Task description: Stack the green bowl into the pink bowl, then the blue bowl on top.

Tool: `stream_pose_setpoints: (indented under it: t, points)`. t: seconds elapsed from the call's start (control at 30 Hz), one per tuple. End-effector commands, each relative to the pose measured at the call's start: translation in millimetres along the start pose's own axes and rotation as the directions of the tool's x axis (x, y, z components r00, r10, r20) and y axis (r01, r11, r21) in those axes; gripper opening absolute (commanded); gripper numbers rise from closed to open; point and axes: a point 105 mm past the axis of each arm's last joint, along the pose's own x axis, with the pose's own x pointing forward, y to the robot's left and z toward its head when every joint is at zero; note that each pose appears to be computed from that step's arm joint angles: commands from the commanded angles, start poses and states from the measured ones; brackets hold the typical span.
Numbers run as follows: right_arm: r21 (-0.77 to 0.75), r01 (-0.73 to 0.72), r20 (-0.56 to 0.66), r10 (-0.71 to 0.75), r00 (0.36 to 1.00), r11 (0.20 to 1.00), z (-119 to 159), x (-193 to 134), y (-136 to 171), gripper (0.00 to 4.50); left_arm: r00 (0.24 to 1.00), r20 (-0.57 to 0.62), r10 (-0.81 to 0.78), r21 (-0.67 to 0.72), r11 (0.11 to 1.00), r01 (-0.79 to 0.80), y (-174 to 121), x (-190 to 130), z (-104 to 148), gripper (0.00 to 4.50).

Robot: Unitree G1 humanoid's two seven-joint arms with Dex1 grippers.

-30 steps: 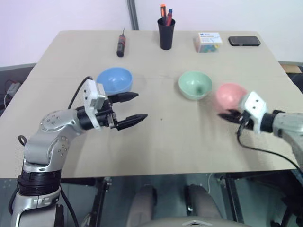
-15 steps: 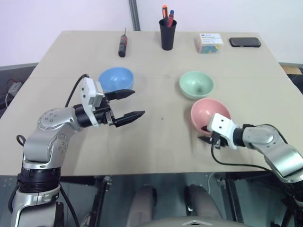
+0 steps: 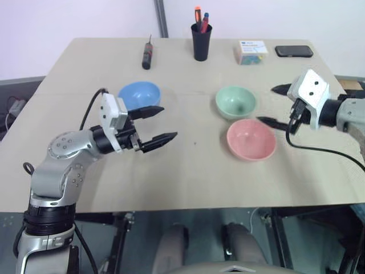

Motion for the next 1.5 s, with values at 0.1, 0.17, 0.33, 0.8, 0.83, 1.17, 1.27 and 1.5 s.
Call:
stream_pose_setpoints:
  t: [0.1,0.17,0.33,0.8,0.83,1.17,1.27,1.5]
  points:
    - [-0.265,0.024,-0.057,-0.040,0.998,0.964,-10,28,-33,4.39,1.000,0.021,-0.016,0.037,0.999,0.015,-6,0,12,4.50]
    - [-0.295,0.011,-0.030,-0.021,0.999,0.955,-4,36,-38,4.39,1.000,0.014,-0.008,0.039,0.999,0.007,-7,-2,12,4.50]
    - [-0.488,-0.080,-0.044,0.067,0.997,0.869,-6,46,-34,4.39,1.000,0.011,0.016,0.048,0.999,-0.017,-8,-5,12,4.50]
    - [-0.700,-0.187,-0.075,0.189,0.979,0.689,-11,87,-1,3.80,0.996,0.017,0.084,0.050,0.995,-0.084,-13,-15,15,4.50]
    - [-0.702,-0.188,-0.079,0.187,0.979,0.687,-11,89,-1,3.20,0.995,0.017,0.094,0.051,0.994,-0.095,-14,-17,16,4.50]
    - [-0.768,-0.205,-0.101,0.202,0.974,0.607,-10,92,2,0.14,0.990,0.010,0.141,0.045,0.989,-0.141,-21,-27,17,4.50]
    - [-0.773,-0.181,-0.092,0.175,0.980,0.608,-5,79,-15,0.14,0.991,0.017,0.131,0.040,0.990,-0.132,-19,-23,16,4.50]
    - [-0.726,-0.135,-0.022,0.173,0.985,0.674,19,26,-50,0.14,0.997,0.047,0.060,0.028,0.998,-0.061,-11,-5,13,4.50]
